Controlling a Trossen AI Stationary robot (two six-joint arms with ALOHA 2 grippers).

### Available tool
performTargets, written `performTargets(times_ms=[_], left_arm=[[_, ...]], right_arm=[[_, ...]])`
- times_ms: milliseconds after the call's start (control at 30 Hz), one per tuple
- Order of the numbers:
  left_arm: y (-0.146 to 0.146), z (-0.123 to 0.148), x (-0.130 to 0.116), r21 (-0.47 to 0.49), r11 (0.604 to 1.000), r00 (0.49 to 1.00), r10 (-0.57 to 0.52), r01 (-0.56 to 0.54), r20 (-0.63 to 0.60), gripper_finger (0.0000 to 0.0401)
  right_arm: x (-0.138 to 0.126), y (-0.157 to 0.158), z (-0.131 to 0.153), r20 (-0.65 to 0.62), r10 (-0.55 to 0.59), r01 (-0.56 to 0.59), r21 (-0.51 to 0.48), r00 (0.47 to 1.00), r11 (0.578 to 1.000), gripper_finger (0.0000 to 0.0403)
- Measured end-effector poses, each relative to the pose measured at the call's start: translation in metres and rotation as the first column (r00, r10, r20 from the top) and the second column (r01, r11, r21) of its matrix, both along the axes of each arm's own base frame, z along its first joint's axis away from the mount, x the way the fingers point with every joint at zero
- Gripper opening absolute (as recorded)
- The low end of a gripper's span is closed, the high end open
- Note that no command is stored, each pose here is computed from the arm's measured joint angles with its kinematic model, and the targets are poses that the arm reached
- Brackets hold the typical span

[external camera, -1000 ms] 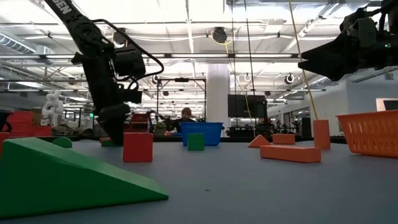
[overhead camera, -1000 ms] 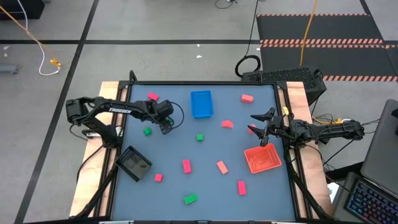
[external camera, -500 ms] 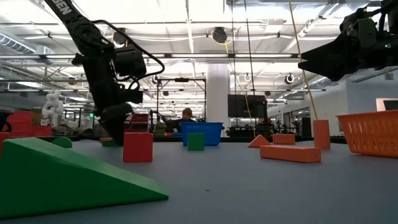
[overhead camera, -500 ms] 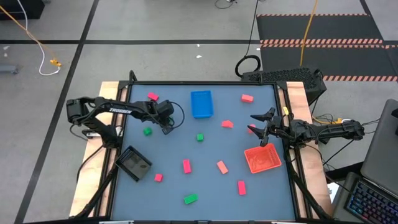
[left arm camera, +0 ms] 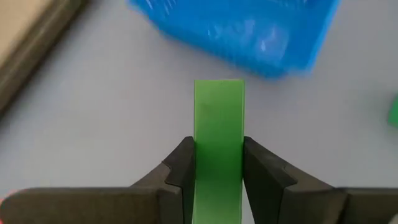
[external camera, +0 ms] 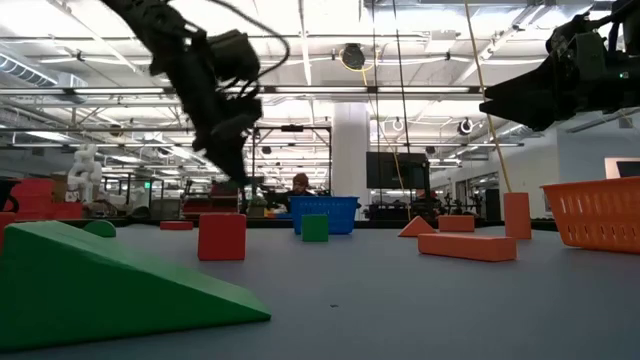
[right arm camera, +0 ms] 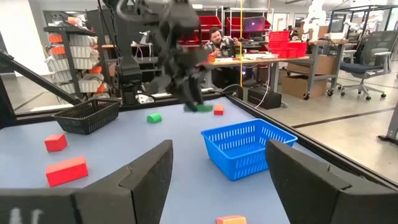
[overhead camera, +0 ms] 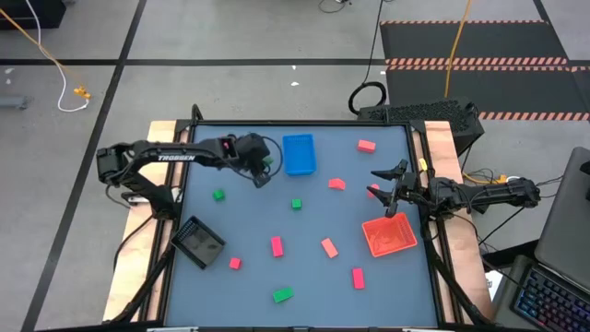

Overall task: Sort & place blocks by color
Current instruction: Put the green block into the blue bin

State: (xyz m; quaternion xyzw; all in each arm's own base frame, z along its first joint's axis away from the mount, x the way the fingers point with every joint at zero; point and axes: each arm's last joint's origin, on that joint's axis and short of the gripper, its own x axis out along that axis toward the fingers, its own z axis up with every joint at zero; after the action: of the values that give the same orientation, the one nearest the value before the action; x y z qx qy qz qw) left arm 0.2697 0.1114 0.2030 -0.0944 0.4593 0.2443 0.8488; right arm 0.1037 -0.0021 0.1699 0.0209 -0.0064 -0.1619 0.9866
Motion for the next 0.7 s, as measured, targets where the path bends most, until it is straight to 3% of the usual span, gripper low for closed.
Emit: performTargets(times_ms=[133, 333, 500, 700], left_arm=[[0.004, 0.02, 0.008, 0.051, 0.999, 0.999, -0.003, 0.001, 0.034, 0.0109], [-0.002, 0.041, 0.012, 0.035, 0.999, 0.999, -0.031, 0.031, -0.017, 0.0104], [-0.008, 0.061, 0.028, 0.092, 0.994, 0.99, -0.071, 0.061, 0.12, 0.0105], [-0.01, 0.079, 0.048, 0.205, 0.977, 0.927, -0.133, 0.063, 0.351, 0.0107]], right_arm=[[0.0, 0.0, 0.0, -0.004, 0.0, 0.0, 0.0, 1.0, 1.0, 0.0251], [0.0, 0.0, -0.001, -0.006, 0.0, 0.0, 0.0, 1.0, 1.0, 0.0251], [0.0, 0.0, 0.0, -0.004, 0.0, 0.0, 0.004, 1.0, 1.0, 0.0251], [0.0, 0.0, 0.0, -0.001, -0.001, 0.001, -0.001, 1.0, 1.0, 0.0251]])
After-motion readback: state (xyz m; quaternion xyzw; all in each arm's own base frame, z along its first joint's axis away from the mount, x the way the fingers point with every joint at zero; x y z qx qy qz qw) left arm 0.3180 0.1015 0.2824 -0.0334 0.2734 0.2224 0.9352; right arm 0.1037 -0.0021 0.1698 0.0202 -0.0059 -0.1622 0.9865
